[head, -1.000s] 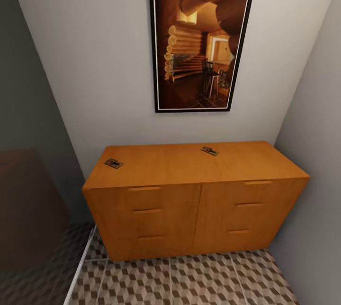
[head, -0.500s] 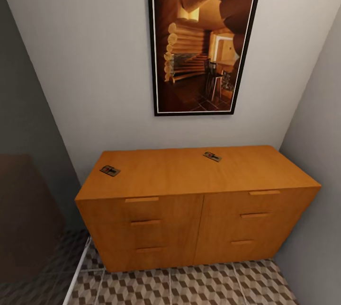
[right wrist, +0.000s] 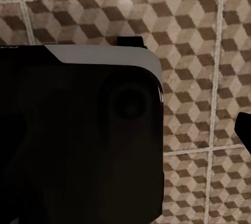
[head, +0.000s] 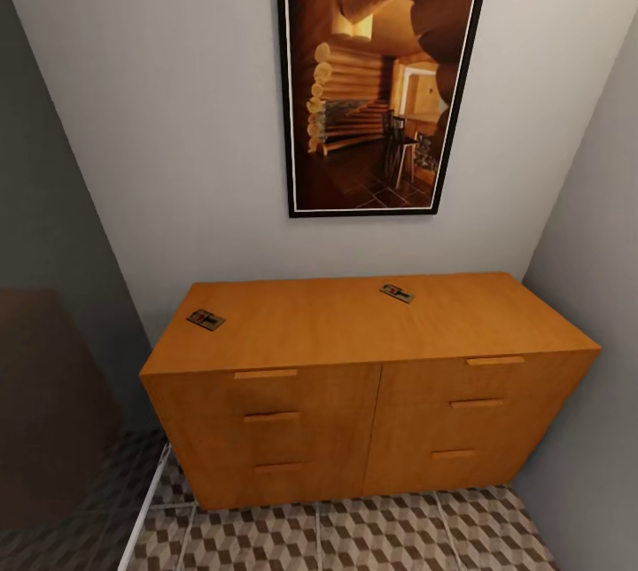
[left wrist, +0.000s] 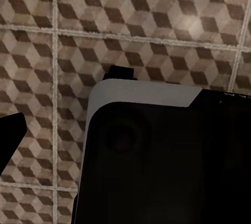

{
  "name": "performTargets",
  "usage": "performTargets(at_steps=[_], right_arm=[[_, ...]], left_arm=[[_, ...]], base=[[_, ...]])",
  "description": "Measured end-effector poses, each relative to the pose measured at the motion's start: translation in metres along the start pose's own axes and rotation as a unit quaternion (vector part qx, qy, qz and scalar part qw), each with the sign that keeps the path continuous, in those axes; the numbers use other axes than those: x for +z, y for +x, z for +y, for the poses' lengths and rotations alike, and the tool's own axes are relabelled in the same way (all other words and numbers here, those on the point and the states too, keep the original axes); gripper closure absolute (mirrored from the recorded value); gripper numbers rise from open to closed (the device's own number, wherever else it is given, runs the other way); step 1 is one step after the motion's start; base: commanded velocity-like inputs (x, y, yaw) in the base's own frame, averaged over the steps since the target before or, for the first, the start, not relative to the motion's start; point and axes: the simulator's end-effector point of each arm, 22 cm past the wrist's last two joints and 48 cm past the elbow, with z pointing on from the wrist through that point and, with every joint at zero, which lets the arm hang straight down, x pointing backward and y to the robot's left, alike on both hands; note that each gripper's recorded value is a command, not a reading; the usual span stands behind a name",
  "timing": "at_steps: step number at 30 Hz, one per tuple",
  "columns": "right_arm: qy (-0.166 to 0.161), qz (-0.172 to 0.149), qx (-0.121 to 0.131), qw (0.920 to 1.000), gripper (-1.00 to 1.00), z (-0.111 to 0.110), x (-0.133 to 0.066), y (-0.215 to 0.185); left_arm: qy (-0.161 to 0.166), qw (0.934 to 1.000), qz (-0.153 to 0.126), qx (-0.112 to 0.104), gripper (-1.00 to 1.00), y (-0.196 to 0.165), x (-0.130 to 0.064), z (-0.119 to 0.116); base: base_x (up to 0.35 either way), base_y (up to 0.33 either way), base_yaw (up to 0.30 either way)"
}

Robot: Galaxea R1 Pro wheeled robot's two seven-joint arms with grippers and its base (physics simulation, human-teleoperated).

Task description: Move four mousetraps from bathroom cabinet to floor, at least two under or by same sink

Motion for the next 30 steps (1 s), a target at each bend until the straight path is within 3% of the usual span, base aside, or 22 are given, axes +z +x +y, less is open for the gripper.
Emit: performTargets(at_steps=[30], right_arm=[[0.005, 0.002, -0.001, 1.0, -1.0, -0.0016, -0.0001, 0.001]], left_arm=[[0.0, 1.0, 0.0, 0.001, -1.0, -0.0001, 0.0, 0.0001]], base=[[0.0, 0.0, 0.0]])
